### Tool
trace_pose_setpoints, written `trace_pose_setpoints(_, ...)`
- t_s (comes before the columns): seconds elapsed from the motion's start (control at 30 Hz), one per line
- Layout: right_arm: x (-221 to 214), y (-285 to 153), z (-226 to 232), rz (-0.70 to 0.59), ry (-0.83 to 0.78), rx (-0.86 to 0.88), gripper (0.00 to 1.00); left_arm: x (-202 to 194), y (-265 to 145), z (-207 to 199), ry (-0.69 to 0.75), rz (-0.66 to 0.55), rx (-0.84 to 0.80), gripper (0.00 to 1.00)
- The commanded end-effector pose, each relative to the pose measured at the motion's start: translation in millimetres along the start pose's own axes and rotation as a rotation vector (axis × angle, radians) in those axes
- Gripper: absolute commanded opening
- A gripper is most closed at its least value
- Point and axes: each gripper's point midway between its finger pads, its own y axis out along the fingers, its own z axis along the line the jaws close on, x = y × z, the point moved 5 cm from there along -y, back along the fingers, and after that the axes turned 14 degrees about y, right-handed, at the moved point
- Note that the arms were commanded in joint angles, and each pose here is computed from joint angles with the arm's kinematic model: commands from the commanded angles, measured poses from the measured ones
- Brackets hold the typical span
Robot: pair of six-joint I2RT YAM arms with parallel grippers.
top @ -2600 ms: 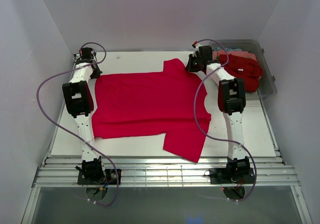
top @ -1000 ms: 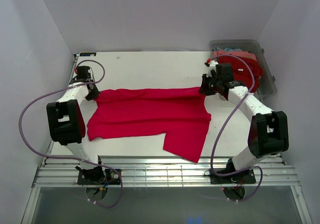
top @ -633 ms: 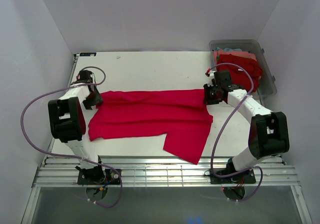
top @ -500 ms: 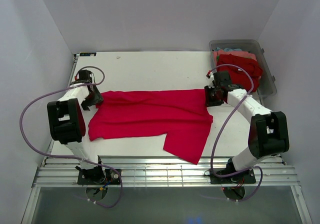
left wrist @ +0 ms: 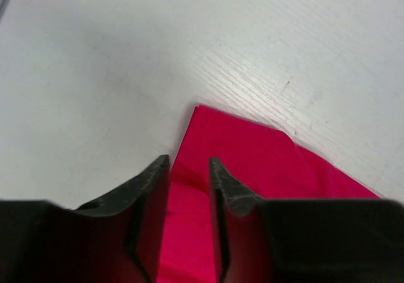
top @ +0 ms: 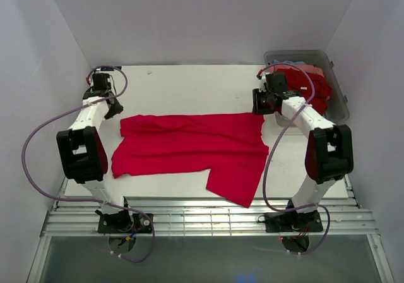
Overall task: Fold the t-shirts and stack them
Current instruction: Fold the flattened tshirt in 1/3 of the way
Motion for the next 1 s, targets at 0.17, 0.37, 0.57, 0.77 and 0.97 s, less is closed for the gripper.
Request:
trace_pose_setpoints(0.17, 24.8, 49.2, -0.6, 0.012, 0.012, -0.041, 0.13, -7.9, 38.7, -14.4, 0.011, 0.092, -0.037, 0.08)
trace_pose_setpoints(0.37, 10.9, 76.0, -13.1, 0.076, 0.016, -0.102, 0.11, -18.0, 51.2, -15.1, 0.007, 0.136, -0.026, 0.02)
trace_pose_setpoints(0.57, -7.8, 87.3, -27.4, 0.146, 0.019, -0.177, 0.11, -22.7, 63.1, -17.6, 0.013, 0.164, -0.021, 0.01)
trace_pose_setpoints(0.77, -19.8, 93.9, -33.3, 0.187, 0.028, -0.194, 0.11, -22.5, 76.8, -22.9, 0.012, 0.182, -0.041, 0.01)
trace_pose_setpoints(0.97, -22.2, 100.7, -38.1, 0.209, 0.049, -0.204, 0.10, -27.9, 98.3, -29.9, 0.012, 0.217, -0.057, 0.00)
